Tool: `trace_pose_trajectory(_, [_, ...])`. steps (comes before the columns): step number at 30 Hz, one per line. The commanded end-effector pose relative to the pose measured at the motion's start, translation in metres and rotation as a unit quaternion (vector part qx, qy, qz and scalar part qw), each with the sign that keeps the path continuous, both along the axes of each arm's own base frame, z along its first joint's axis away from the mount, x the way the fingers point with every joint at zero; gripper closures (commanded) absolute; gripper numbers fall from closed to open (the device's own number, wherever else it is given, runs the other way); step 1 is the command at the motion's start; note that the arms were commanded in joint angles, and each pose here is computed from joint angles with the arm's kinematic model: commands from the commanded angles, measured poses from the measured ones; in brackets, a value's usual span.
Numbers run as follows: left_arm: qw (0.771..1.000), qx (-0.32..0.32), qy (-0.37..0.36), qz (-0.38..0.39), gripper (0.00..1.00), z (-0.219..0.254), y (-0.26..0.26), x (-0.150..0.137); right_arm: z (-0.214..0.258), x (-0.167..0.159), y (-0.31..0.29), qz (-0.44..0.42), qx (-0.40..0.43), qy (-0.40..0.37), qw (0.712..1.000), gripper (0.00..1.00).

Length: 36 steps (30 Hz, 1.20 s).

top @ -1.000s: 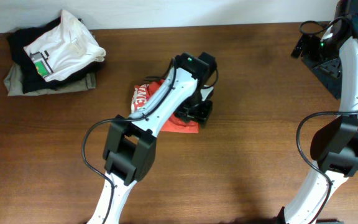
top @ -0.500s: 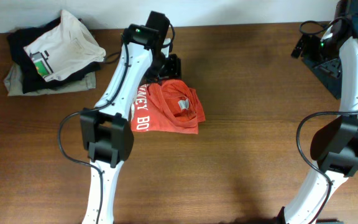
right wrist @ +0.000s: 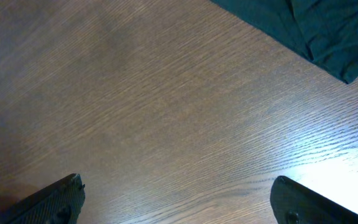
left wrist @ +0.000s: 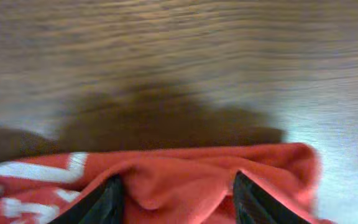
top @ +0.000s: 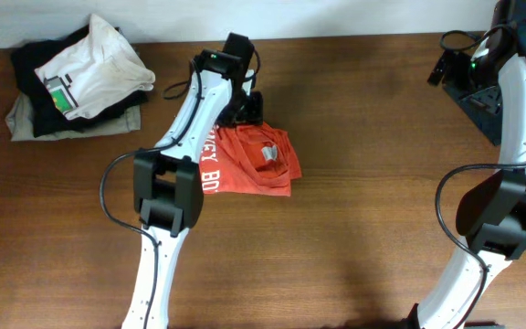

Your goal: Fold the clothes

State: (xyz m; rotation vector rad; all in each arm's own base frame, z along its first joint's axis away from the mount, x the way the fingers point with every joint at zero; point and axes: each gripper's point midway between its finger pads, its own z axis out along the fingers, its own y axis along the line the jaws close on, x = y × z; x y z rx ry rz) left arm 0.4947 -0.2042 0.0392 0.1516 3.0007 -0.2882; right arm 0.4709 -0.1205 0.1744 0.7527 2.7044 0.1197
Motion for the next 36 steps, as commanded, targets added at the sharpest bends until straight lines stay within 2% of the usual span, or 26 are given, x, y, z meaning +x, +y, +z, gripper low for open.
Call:
trace_pose_trajectory(1, [0.991, 0.093, -0.045, -0.082, 0.29, 0.0, 0.027, 0.014, 0.0, 0.0, -0.003, 0.002, -0.008, 0.001, 1.0, 0.01])
trace_pose_trajectory(5, [0.99, 0.09, -0.06, -0.085, 0.26, 0.004, 0.023, 0.02, 0.0, 0.0, -0.003, 0.002, -0.008, 0.001, 1.0, 0.01])
trace_pose_trajectory(7, [0.991, 0.088, -0.05, -0.09, 0.27, 0.003, 0.019, 0.013, 0.0, 0.0, -0.003, 0.002, -0.008, 0.001, 1.0, 0.01])
trace_pose_trajectory(8, [0.991, 0.089, -0.036, -0.092, 0.31, 0.002, 0.021, 0.007, 0.0, 0.0, -0.003, 0.002, -0.008, 0.001, 1.0, 0.01])
trace_pose_trajectory(10, [0.991, 0.088, -0.018, -0.095, 0.54, 0.0, 0.022, -0.002, 0.0, 0.0, -0.003, 0.002, -0.008, 0.001, 1.0, 0.01])
trace_pose_trajectory(12, [0.992, 0.076, -0.02, -0.097, 0.85, 0.001, 0.017, -0.001, 0.0, 0.0, -0.003, 0.002, -0.008, 0.001, 1.0, 0.01])
trace_pose_trajectory(14, [0.992, 0.072, -0.03, -0.098, 0.99, 0.009, 0.013, 0.002, 0.0, 0.0, -0.003, 0.002, -0.008, 0.001, 1.0, 0.01])
trace_pose_trajectory(17, [0.991, 0.063, -0.059, -0.106, 1.0, 0.033, -0.001, 0.007, 0.0, 0.0, -0.003, 0.002, -0.008, 0.001, 1.0, 0.01])
trace_pose_trajectory(19, [0.988, 0.033, -0.079, -0.127, 0.95, 0.047, -0.032, 0.005, 0.0, 0.0, -0.003, 0.002, -0.008, 0.001, 1.0, 0.01])
trace_pose_trajectory(22, [0.986, 0.029, -0.082, -0.139, 0.93, 0.048, -0.048, -0.001, 0.0, 0.0, -0.003, 0.002, -0.008, 0.001, 1.0, 0.01])
trace_pose_trajectory(25, [0.987, 0.016, -0.077, -0.138, 0.91, 0.033, -0.067, -0.003, 0.0, 0.0, -0.003, 0.002, -0.008, 0.001, 1.0, 0.01])
trace_pose_trajectory(28, [0.989, 0.008, -0.063, -0.133, 0.71, 0.008, -0.077, -0.004, 0.0, 0.0, -0.003, 0.002, -0.008, 0.001, 1.0, 0.01])
trace_pose_trajectory(29, [0.988, -0.001, -0.081, -0.134, 0.06, 0.014, -0.083, 0.003, 0.0, 0.0, -0.003, 0.002, -0.008, 0.001, 1.0, 0.01])
trace_pose_trajectory(30, [0.986, -0.018, -0.091, -0.137, 0.01, 0.026, -0.09, 0.005, 0.0, 0.0, -0.003, 0.002, -0.008, 0.001, 1.0, 0.01])
trace_pose_trajectory(31, [0.985, -0.024, -0.099, -0.138, 0.01, 0.038, -0.092, 0.006, 0.0, 0.0, -0.003, 0.002, -0.008, 0.001, 1.0, 0.01])
trace_pose_trajectory(33, [0.979, -0.041, -0.15, -0.135, 0.01, 0.096, -0.093, 0.012, 0.0, 0.0, -0.003, 0.002, -0.008, 0.001, 1.0, 0.01])
trace_pose_trajectory(34, [0.973, -0.051, -0.179, -0.134, 0.01, 0.138, -0.089, 0.005, 0.0, 0.0, -0.003, 0.002, -0.008, 0.001, 1.0, 0.01])
trace_pose_trajectory(36, [0.977, -0.039, -0.16, -0.133, 0.01, 0.151, -0.075, -0.016, 0.0, 0.0, -0.003, 0.002, -0.008, 0.001, 1.0, 0.02])
